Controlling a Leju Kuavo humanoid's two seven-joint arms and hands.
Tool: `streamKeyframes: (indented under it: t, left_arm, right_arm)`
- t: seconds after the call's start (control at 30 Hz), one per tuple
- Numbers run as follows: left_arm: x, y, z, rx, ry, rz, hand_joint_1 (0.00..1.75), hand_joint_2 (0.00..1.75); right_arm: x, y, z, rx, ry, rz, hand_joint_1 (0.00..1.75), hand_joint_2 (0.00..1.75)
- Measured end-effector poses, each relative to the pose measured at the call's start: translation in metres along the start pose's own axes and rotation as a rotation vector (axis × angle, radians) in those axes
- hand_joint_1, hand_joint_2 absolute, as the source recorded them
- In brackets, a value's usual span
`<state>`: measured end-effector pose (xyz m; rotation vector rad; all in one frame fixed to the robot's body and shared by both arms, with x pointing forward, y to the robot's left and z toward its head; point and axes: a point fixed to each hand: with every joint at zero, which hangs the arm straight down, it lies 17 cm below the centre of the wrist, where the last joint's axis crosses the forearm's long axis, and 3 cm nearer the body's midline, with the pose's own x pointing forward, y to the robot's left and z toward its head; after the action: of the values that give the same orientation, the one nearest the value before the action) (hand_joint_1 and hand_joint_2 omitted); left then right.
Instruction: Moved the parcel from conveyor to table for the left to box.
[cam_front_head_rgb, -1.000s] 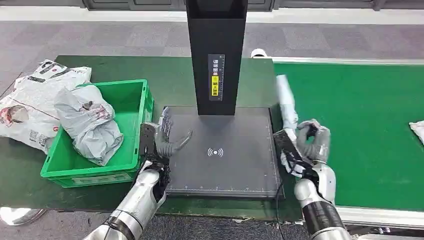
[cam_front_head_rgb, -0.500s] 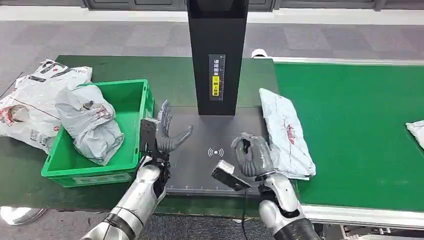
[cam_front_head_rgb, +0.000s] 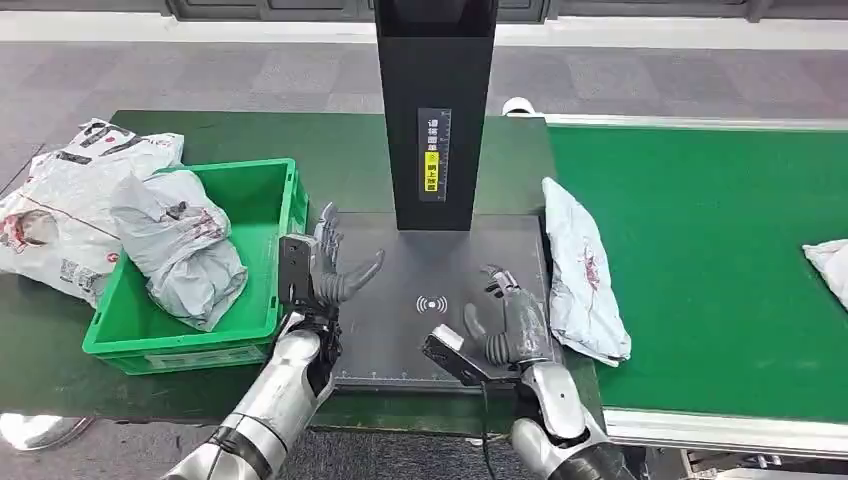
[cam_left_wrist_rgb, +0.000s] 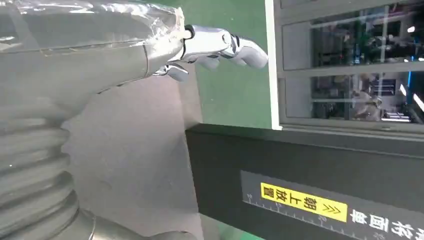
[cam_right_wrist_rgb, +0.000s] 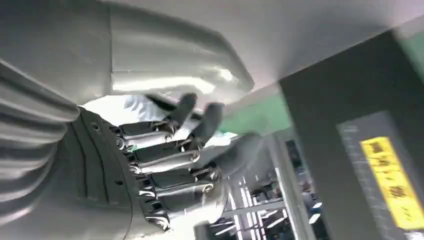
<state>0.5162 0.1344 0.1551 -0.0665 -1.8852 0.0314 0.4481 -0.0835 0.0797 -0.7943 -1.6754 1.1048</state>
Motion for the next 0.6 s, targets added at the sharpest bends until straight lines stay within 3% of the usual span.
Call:
streamKeyframes:
  t: [0.2,0.3,0.43,0.6]
  left_arm:
    - [0.0,0.0,0.001,0.001,0.0,0.001,0.0,1.75]
    - [-0.001,0.001,0.001,0.006,0.007,0.009,0.0,1.75]
    - [-0.003,-0.001,0.001,0.004,0.019,0.027,0.0,1.75]
    - [-0.005,-0.009,0.002,-0.011,0.03,0.048,0.0,1.75]
  right_arm:
    - [-0.011,0.005,0.001,0.013,0.016,0.018,0.0,1.75]
    - [-0.029,-0.009,0.001,-0.053,0.086,0.065,0.0,1.75]
    - [-0.091,-0.051,0.005,-0.209,0.243,0.123,0.0,1.75]
    - [-0.178,-0.07,0.027,-0.235,0.431,0.19,0.0,1.75]
